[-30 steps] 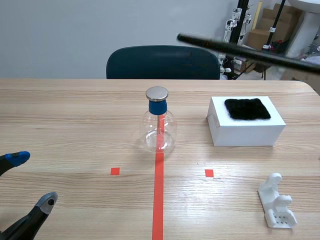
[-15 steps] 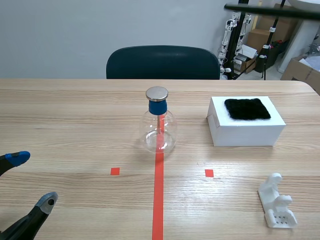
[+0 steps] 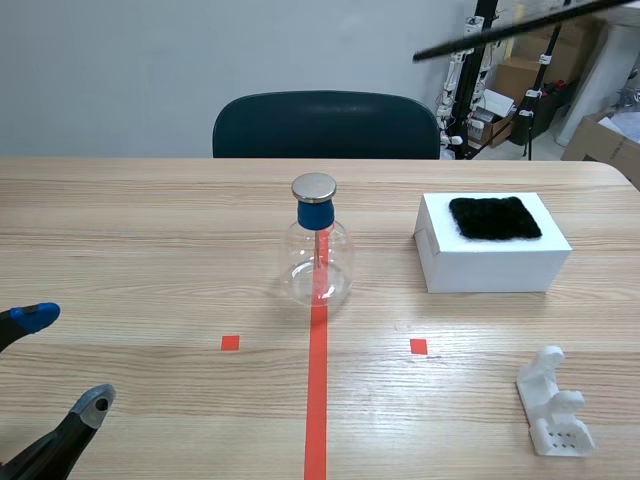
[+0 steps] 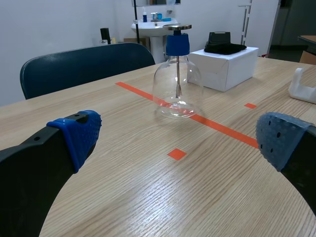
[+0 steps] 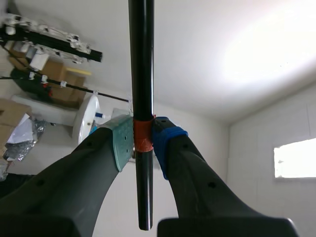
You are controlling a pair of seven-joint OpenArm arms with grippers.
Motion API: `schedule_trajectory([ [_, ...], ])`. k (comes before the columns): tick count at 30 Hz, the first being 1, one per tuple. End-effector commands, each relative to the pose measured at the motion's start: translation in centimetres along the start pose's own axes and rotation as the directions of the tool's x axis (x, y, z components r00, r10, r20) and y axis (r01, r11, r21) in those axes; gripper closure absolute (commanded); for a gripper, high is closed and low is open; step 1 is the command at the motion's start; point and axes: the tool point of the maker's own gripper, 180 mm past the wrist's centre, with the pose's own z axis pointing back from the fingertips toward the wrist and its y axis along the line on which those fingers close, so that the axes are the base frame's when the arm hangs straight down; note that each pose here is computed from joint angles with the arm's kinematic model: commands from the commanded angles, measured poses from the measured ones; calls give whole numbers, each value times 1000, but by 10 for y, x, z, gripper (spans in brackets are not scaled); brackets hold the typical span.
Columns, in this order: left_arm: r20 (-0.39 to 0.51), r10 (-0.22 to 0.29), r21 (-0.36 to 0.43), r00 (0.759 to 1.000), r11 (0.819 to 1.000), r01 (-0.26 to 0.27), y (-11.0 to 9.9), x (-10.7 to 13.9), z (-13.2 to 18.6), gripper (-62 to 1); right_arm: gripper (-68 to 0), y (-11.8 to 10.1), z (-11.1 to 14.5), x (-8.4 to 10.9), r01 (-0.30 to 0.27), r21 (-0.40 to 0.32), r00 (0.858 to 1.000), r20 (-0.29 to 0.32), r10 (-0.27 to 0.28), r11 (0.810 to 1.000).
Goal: Do the electroscope experiment. rub the rod on the fur
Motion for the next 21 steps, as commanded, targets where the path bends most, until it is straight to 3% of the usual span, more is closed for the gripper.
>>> schedule_trajectory([
  [1,38,-13,3,999,1000,13,4,10,0,-623,0,-7,-3,-5,-49,-13,999,-4,49,999],
  [6,38,-13,3,999,1000,13,4,10,0,-623,0,-7,-9,-4,-189,-8,982,-7,189,982],
  [8,38,-13,3,999,1000,13,4,10,0,-623,0,-4,-11,-10,-269,1,963,-27,269,963],
  [11,38,-13,3,999,1000,13,4,10,0,-623,0,10,-11,-17,-387,35,921,-31,388,921],
  [15,38,-13,3,999,1000,13,4,10,0,-623,0,23,-15,-31,-448,64,888,-79,452,892],
  [21,38,-13,3,999,1000,12,4,10,0,-623,0,42,-17,-36,-486,81,864,-108,492,870],
])
